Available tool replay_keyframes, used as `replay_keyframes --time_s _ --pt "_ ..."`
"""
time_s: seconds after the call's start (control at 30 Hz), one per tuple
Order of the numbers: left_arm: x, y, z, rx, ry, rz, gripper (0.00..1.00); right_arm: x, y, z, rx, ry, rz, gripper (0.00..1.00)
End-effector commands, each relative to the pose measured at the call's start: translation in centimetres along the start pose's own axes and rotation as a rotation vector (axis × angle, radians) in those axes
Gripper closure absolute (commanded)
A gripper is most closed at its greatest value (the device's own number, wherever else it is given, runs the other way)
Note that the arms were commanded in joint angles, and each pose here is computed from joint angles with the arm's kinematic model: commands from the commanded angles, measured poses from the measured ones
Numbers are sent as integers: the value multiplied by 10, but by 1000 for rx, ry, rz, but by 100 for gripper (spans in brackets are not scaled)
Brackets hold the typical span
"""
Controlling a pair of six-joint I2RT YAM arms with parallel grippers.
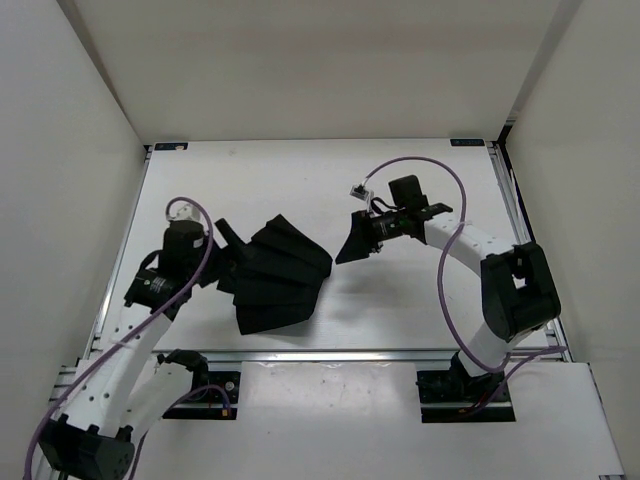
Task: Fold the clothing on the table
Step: Fold the skirt
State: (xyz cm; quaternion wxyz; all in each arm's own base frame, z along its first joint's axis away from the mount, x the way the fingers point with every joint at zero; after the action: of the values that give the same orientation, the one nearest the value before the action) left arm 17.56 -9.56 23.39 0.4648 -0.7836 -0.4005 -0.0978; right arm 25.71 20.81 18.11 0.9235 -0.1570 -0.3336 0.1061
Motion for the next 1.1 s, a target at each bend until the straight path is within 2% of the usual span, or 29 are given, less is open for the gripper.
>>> replay_keyframes --time_s 0.0,0.1,0.13,0.17,0.23,0.3,0.4,0.43,0.47,0.5,0.53,0.57,0.63,0.67,0.8,0.97,1.07 --pt "32 -9 9 -24 42 -155 1 17 -1 20 25 33 -29 19" --pt "56 -17 21 37 83 -273 1 11 -13 13 2 369 -140 22" --pt "63 -18 23 64 124 -294 1 1 -15 11 64 542 -169 20" --pt "65 -14 31 139 164 -281 1 -1 -15 8 12 645 -143 18" --pt "65 -1 41 264 266 -195 1 3 -9 19 -53 505 -117 21" --pt "59 22 58 407 345 -66 1 8 -2 33 -48 495 -68 20" --pt "52 46 71 434 347 -47 1 10 12 45 -47 386 -40 18" --pt "51 54 73 423 329 -62 1 12 12 48 -35 377 -41 21" --pt "45 61 76 413 307 -56 1 9 14 47 1 383 -37 29" --pt "44 67 71 380 298 -62 1 8 15 42 21 387 -36 63" --pt "39 74 71 374 300 -41 1 11 14 42 38 388 -45 79" --pt "36 78 66 360 311 -31 5 12 13 35 29 411 -52 86" --pt "29 88 59 348 340 7 24 13 9 30 73 438 -57 95" --pt "25 92 53 331 351 13 28 13 7 25 88 444 -63 99" --pt "16 103 44 283 374 32 25 19 14 18 169 456 -54 100" --pt "8 122 52 361 431 103 26 25 33 9 189 516 -24 100" --pt "6 123 58 376 439 102 26 28 49 4 182 524 -7 100"
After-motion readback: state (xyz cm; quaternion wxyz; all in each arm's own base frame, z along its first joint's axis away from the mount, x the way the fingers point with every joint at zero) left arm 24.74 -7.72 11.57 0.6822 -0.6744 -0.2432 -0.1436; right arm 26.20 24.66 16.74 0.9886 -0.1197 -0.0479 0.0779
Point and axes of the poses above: each gripper's point midway between its finger pads, its own y axis out along the fingers, its own z axis along the line the jaws close on, x = y × z, the point moved 8 cm from there along -y, back along the fingers, and after that the axes turned 2 degrees about -y, right-handed, at the moved point
